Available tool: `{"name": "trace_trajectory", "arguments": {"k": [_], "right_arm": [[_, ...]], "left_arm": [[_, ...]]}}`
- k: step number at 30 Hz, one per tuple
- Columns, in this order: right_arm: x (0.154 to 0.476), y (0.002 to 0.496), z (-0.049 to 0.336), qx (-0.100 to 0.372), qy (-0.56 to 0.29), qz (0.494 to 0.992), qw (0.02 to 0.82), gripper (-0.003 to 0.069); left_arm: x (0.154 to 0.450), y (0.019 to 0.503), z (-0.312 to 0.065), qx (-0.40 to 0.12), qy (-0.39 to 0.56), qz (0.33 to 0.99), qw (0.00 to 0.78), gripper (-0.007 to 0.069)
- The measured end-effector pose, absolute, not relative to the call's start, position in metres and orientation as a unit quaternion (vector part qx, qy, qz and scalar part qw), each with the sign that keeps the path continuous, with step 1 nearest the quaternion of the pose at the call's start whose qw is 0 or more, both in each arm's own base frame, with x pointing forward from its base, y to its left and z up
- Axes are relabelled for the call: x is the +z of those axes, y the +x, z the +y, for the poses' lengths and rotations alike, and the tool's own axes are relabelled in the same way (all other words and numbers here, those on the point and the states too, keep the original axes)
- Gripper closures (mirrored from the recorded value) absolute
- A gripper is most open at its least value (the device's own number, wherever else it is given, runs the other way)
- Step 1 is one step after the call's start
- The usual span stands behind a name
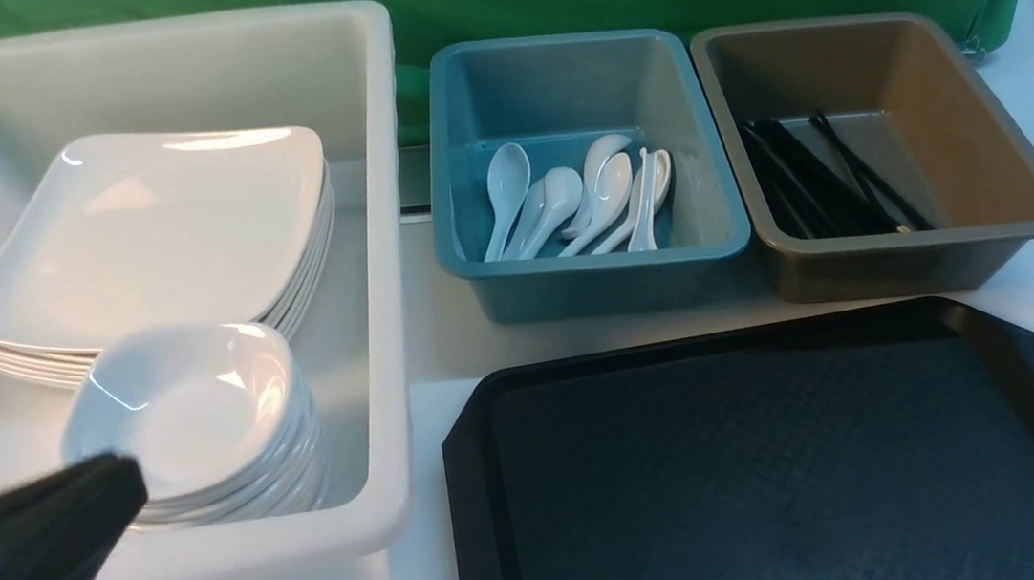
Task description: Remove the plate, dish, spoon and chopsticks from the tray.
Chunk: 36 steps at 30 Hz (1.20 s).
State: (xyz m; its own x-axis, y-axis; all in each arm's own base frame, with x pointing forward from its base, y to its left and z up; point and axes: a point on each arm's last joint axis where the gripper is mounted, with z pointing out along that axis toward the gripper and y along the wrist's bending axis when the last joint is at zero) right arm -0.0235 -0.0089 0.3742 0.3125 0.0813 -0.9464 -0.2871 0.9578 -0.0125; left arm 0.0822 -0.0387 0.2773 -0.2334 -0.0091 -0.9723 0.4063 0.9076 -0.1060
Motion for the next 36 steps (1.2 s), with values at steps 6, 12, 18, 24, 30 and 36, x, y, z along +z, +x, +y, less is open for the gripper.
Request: {"name": "trace_trajectory", "arguments": {"k": [6,12,18,24,30,36], "right_arm": [[0.374,-0.023,-0.009,0.114,-0.09,0.576,0.805,0.0529],[0.374,-0.023,-0.009,0.114,-0.09,0.576,0.805,0.0515],[0.374,-0.023,-0.009,0.113,-0.09,0.575,0.805,0.0505],[0.374,-0.023,-0.009,0.113,-0.09,0.575,0.805,0.0482],[0.374,-0.023,-0.009,0.113,-0.09,0.575,0.805,0.0468],[0.374,-0.023,-0.009,0.113,-0.09,0.575,0.805,0.0458]], "left_arm": [[0.255,0.073,-0.027,-0.176,0.059,0.727,0.661,0.0617],[0.263,0.073,-0.021,-0.156,0.04,0.693,0.703,0.0612],[0.264,0.073,-0.021,-0.125,0.069,0.689,0.711,0.061],[0.263,0.073,-0.021,-0.083,0.112,0.685,0.715,0.061],[0.263,0.073,-0.021,-0.068,0.126,0.683,0.717,0.061],[0.263,0.073,-0.021,-0.015,0.176,0.672,0.72,0.061]]}}
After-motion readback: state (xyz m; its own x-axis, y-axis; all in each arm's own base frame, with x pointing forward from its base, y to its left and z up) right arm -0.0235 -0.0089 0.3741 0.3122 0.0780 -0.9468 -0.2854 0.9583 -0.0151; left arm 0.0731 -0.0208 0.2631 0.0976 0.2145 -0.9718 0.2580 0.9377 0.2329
